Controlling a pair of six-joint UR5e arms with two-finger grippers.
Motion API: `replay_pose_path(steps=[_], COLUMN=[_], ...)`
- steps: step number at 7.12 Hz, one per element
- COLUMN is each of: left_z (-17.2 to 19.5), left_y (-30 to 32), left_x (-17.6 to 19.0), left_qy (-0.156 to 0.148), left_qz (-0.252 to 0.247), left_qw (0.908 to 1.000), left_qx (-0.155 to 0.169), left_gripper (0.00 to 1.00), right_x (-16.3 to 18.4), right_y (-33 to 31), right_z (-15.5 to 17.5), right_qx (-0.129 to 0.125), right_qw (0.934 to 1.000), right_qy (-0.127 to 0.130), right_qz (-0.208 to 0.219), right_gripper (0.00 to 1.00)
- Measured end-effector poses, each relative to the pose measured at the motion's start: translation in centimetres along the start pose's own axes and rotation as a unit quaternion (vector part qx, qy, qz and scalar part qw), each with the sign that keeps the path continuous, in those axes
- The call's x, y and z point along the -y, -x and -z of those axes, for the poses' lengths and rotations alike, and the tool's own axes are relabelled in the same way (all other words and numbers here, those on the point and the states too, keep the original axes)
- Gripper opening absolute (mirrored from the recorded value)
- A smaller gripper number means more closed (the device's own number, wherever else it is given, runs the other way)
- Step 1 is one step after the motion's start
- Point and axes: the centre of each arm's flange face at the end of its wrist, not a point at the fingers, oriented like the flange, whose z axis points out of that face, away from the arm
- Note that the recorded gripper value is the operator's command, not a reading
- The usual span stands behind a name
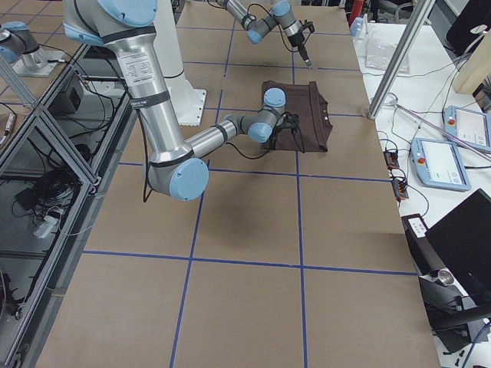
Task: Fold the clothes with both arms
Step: 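Move the right gripper down to the folded shirt's side edge, then grasp the side edge with the right gripper and drag it toward the robot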
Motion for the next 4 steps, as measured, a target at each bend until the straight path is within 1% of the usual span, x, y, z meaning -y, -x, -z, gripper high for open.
replay_pose_path(steps=[1, 3, 4], left_z=[0.08, 0.13, 0.16], left_y=[-0.06, -0.14, -0.19], left_x=[0.01, -0.06, -0.05], left_qy=[0.000, 0.001, 0.001], left_qz=[0.001, 0.002, 0.003], left_qw=[1.0000, 1.0000, 1.0000], left_qx=[-0.001, -0.002, -0.003], left_gripper=[1.00, 1.00, 1.00], right_x=[-0.77, -1.36, -1.54], right_y=[0.09, 0.22, 0.34], right_z=[-0.76, -0.73, -0.45], right_qx=[-0.005, -0.002, 0.003], right_qw=[1.0000, 1.0000, 0.9999], right_qy=[-0.001, -0.002, 0.002], right_qz=[0.000, 0.005, 0.010], right_gripper=[0.00, 0.00, 0.00])
